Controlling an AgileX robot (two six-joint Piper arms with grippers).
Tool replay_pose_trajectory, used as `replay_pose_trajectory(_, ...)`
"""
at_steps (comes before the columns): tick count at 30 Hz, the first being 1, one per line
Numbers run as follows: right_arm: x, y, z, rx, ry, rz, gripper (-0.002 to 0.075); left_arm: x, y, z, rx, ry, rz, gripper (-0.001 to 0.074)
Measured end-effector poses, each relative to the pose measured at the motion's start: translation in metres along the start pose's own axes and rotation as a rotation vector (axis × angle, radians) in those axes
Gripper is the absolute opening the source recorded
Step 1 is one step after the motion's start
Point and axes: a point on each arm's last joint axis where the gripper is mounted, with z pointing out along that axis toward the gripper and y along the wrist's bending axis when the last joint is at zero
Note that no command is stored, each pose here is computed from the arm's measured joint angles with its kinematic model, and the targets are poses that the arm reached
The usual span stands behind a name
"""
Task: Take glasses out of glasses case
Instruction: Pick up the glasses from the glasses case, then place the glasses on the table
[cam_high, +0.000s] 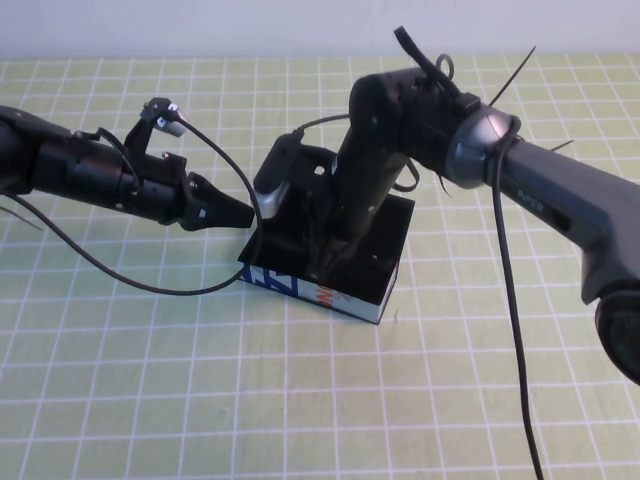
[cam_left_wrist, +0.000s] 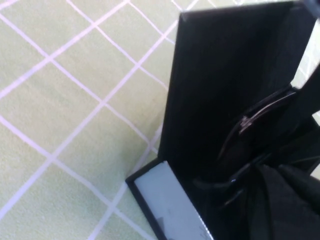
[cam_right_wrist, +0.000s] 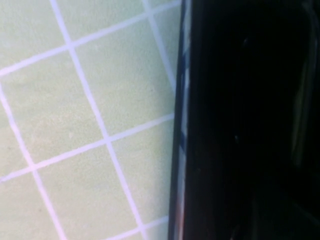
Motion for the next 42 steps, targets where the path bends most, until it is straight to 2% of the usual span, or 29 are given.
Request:
replay_pose_trajectory(8, -0.017, -0.004, -0.040, 0.044, -0.033, 0.072, 0.0057, -0.007, -0.005, -0.004, -0.001, -0.033, 0.005, -0.0004)
replay_pose_trajectory(16, -0.021, 0.004, -0.103, 0.136, -0.102, 0.217, 0.0057, -0.037, -0.040, -0.032, -0.039, -0.083, 0.082, -0.0004)
replay_pose_trajectory(21, 0.000, 0.021, -0.152, 0.182, -0.106, 0.329, 0.0057, -0.051, -0.066, -0.052, -0.071, -0.084, 0.142, -0.0004)
replay_pose_trajectory(25, 0.040, 0.033, -0.178, 0.184, -0.071, 0.482, 0.0057, -0.057, -0.079, -0.061, -0.082, -0.085, 0.165, -0.0004)
replay_pose_trajectory(30, 0.104, 0.035, -0.168, 0.205, -0.037, 0.753, 0.0056, -0.059, -0.082, -0.063, -0.083, -0.090, 0.160, -0.0004)
replay_pose_trajectory(34, 0.143, 0.039, -0.142, 0.166, -0.034, 0.929, 0.0056, -0.059, -0.082, -0.063, -0.083, -0.090, 0.159, -0.0004)
replay_pose_trajectory(37, 0.157, 0.041, -0.116, 0.135, -0.032, 1.005, 0.0056, -0.059, -0.082, -0.063, -0.083, -0.090, 0.156, -0.0004)
replay_pose_trajectory(42, 0.159, 0.031, -0.083, 0.104, -0.053, 1.081, 0.0056, -0.059, -0.082, -0.063, -0.083, -0.090, 0.149, -0.0004)
